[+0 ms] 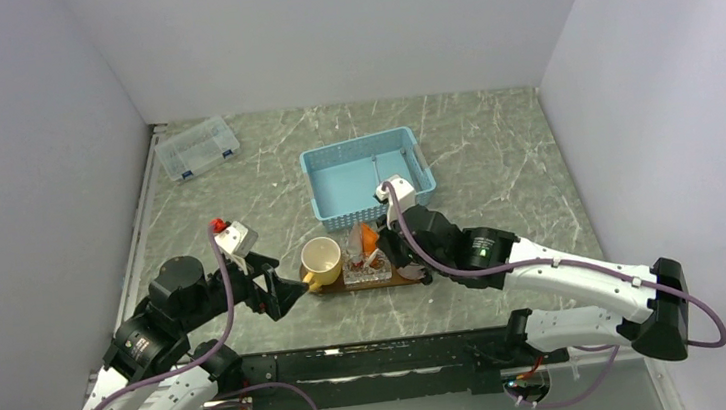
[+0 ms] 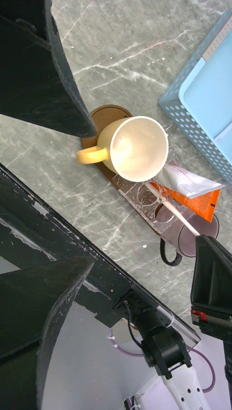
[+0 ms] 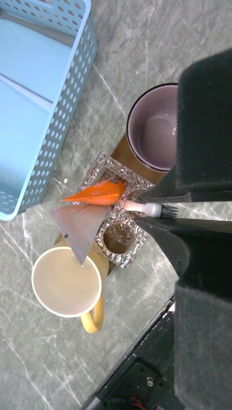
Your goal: Prepare toiletry sets of a toothbrush and toothpaste on the tray
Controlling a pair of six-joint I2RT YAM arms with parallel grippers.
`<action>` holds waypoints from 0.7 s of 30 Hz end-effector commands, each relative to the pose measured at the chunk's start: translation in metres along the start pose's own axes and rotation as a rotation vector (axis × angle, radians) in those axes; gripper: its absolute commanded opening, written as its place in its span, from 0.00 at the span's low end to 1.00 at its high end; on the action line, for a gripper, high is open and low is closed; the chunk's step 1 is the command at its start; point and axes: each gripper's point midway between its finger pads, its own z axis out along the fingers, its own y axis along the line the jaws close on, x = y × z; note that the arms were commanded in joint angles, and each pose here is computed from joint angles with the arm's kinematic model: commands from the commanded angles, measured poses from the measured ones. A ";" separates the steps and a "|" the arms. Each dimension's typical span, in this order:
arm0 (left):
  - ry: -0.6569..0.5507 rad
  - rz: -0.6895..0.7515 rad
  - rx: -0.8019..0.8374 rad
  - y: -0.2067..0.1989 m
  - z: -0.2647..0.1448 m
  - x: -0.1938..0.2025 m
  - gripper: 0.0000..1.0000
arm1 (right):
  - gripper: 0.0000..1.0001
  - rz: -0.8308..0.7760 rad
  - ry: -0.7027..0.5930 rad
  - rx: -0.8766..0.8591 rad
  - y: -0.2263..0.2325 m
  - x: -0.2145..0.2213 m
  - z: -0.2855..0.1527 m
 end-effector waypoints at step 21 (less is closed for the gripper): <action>-0.027 0.010 0.000 0.000 0.005 -0.008 0.99 | 0.17 -0.017 -0.056 0.034 0.003 -0.007 -0.002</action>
